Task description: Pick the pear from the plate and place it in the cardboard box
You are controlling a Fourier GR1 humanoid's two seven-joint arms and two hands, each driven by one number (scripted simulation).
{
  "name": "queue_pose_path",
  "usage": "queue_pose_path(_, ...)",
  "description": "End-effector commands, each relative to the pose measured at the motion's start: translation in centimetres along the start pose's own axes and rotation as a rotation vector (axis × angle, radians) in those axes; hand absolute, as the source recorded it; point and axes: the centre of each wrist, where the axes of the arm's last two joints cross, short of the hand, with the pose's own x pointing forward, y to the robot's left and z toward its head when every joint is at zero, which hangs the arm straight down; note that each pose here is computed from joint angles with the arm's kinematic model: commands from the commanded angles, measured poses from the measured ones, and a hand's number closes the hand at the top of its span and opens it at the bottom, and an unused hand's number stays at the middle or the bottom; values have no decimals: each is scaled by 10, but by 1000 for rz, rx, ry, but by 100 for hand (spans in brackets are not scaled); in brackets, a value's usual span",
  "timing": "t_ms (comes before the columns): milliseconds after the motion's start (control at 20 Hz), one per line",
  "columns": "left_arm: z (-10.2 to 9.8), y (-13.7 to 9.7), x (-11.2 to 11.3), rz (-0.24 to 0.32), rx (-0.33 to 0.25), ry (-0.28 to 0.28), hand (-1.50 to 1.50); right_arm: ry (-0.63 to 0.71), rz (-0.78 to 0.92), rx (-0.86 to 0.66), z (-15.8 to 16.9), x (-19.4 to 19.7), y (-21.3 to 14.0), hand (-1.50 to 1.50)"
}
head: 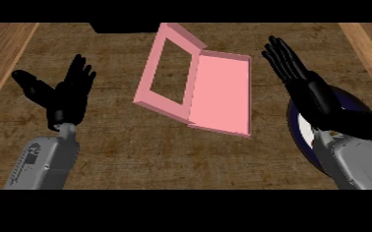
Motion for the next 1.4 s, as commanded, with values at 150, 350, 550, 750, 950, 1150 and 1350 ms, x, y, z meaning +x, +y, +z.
queue_pose_path(150, 1, 68, 9, -434, 100, -91, 0, 76, -44, 234, 45, -6, -75, -150)
queue_pose_path(350, 8, 80, -6, -528, 102, -45, 0, -38, 511, 427, 11, 70, -101, -150)
queue_pose_path(550, 13, 93, -6, -645, 105, -107, 0, 57, 245, 437, 90, -1, -133, -150)
queue_pose_path(750, 14, 93, -6, -664, 87, -114, 0, -52, 145, 452, 104, -5, -156, -150)
queue_pose_path(950, 10, 92, 4, -670, 72, -119, 0, -129, 322, 484, 95, 16, -177, -150)
queue_pose_path(1150, 10, 90, 0, -680, 73, -123, 0, -87, 604, 622, 97, 31, -189, -150)
queue_pose_path(1350, 13, 80, -2, -677, 35, -123, 0, -7, 752, 769, 104, 39, -205, -150)
